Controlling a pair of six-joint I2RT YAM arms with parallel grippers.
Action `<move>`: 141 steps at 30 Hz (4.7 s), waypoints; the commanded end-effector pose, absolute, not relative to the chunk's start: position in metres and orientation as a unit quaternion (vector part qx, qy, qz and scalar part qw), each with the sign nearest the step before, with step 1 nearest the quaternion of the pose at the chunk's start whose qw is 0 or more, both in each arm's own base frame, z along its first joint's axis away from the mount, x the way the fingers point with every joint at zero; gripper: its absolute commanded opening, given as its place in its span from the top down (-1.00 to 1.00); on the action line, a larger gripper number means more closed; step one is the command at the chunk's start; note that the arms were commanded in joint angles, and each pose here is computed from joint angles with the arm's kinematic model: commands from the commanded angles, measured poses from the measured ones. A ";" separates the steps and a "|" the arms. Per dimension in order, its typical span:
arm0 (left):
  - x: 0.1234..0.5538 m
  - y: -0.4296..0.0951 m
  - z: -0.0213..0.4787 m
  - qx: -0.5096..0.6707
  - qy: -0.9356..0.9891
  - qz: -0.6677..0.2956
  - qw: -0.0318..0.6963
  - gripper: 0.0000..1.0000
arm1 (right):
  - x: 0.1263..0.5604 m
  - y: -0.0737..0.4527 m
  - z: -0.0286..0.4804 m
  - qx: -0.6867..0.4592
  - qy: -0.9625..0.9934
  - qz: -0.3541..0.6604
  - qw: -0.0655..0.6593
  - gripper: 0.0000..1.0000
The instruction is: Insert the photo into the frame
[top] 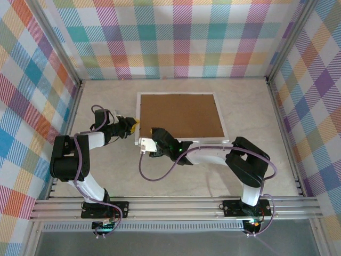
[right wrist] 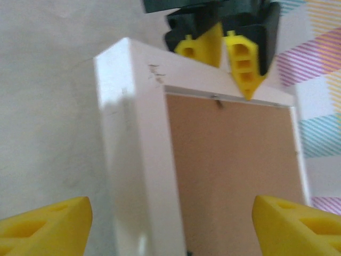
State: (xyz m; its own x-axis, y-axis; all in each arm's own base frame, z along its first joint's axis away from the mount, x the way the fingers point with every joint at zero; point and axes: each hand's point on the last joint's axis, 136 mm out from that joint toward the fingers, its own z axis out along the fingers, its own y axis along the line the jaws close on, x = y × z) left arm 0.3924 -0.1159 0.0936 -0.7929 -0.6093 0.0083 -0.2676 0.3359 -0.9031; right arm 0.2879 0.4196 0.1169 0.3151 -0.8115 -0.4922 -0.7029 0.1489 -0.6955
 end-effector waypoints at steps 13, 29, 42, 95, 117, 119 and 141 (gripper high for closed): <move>0.393 -0.123 0.125 -0.258 0.791 -0.529 0.166 0.84 | 0.311 0.444 0.130 -0.616 0.485 -0.217 0.581 -0.16; 0.394 -0.120 0.131 -0.263 0.793 -0.523 0.170 -0.23 | 0.302 0.452 0.132 -0.633 0.475 -0.226 0.567 1.00; 0.385 -0.014 0.179 -0.361 0.758 -0.453 0.301 -0.99 | 0.322 0.464 0.217 -0.558 0.538 -0.158 0.612 1.00; 0.377 -0.018 0.175 -0.385 0.747 -0.430 0.330 -0.99 | 0.375 0.112 0.356 0.229 0.717 0.120 0.648 1.00; 0.382 -0.069 0.149 -0.358 0.782 -0.417 0.293 -0.99 | 0.366 0.052 0.192 0.395 0.757 0.160 0.495 1.00; 0.384 -0.073 0.144 -0.354 0.788 -0.413 0.288 -0.99 | 0.368 0.051 0.179 0.406 0.761 0.166 0.477 1.00; 0.420 -0.085 0.151 -0.292 0.831 -0.384 0.278 -0.99 | 0.361 0.052 0.103 0.340 0.854 0.245 0.308 1.00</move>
State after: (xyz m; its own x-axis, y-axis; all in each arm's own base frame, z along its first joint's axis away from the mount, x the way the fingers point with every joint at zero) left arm 0.4144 -0.0822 0.1487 -0.6617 -0.7142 -0.2284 -0.2823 0.5195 -0.8065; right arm 0.3924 0.0213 0.1533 -0.2669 0.8923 -0.3641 0.4476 0.4494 0.7732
